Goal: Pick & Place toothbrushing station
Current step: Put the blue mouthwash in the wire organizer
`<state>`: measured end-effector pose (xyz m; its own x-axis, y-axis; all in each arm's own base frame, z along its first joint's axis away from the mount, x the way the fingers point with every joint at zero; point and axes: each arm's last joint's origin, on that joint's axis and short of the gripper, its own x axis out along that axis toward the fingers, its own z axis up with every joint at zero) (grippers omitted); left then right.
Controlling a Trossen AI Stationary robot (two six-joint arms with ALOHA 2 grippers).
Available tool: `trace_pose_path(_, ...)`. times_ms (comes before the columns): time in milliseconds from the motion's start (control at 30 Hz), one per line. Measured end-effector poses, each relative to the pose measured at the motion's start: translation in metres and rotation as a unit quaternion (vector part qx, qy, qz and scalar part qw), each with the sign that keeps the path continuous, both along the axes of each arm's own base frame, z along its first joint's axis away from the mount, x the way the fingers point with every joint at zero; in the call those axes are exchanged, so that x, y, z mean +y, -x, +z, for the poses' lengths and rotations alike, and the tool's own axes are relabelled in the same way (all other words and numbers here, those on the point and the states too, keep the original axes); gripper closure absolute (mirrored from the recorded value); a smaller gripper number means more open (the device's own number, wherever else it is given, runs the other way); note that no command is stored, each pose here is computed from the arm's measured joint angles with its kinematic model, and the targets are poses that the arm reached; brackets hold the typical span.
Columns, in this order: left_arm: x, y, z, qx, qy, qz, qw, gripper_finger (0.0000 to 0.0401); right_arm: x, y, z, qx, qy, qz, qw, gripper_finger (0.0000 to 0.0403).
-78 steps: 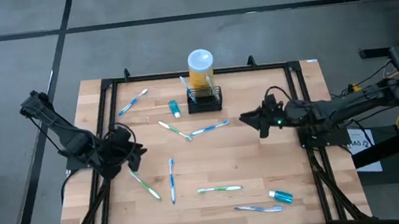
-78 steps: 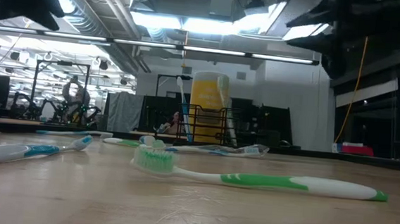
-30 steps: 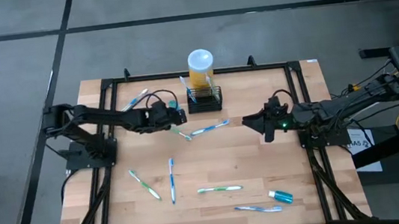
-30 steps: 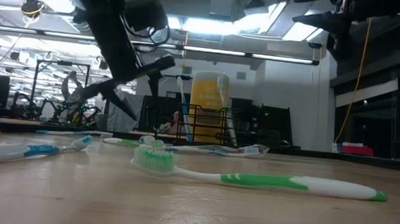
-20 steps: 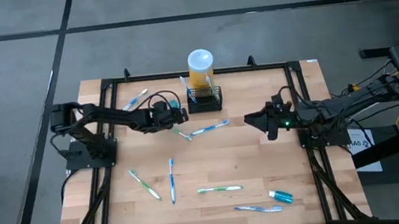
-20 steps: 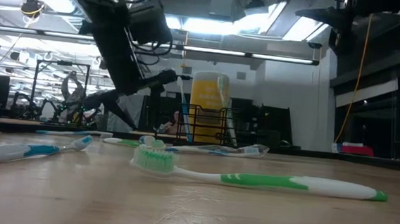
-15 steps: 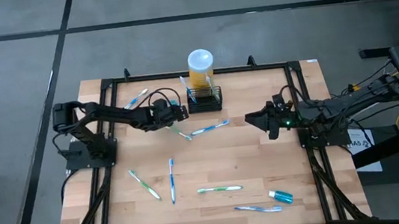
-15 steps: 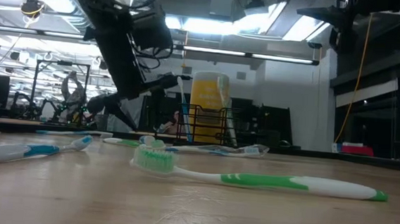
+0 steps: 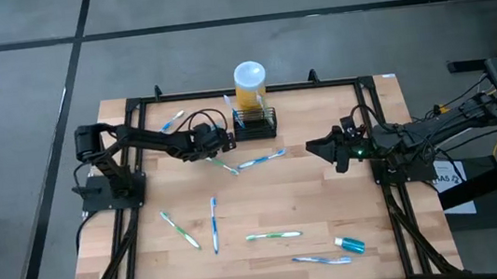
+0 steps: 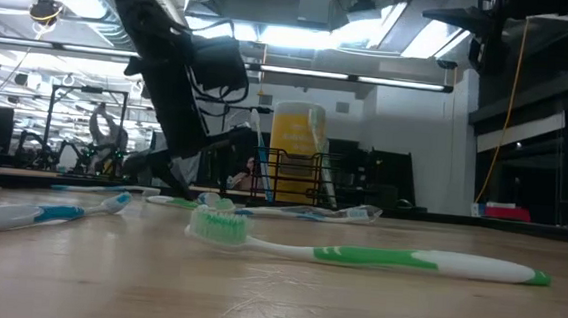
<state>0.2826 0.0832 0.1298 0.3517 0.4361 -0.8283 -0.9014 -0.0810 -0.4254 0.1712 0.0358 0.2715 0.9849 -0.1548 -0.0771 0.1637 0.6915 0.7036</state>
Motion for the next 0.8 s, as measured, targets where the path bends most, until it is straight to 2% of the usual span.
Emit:
trace_pose_path(300,0.004,0.0,-0.003,-0.003,0.003,0.012,1.0,0.0162,0.0,0.0,0.0,-0.001,-0.002,0.0,1.0,0.0257)
trace_pose_path(433,0.009,0.001,-0.003,-0.005,0.007,0.018,1.0,0.0177,0.0,0.0,0.0,-0.001,-0.003,0.0,1.0,0.0257)
trace_pose_path(533,0.011,0.002,-0.003,-0.004,0.009,0.022,1.0,0.0205,0.0,0.0,0.0,-0.001,-0.003,0.0,1.0,0.0257)
trace_pose_path(800,0.013,0.003,-0.005,0.005,0.006,0.016,1.0,0.0317,0.0,0.0,0.0,-0.001,-0.003,0.0,1.0,0.0257)
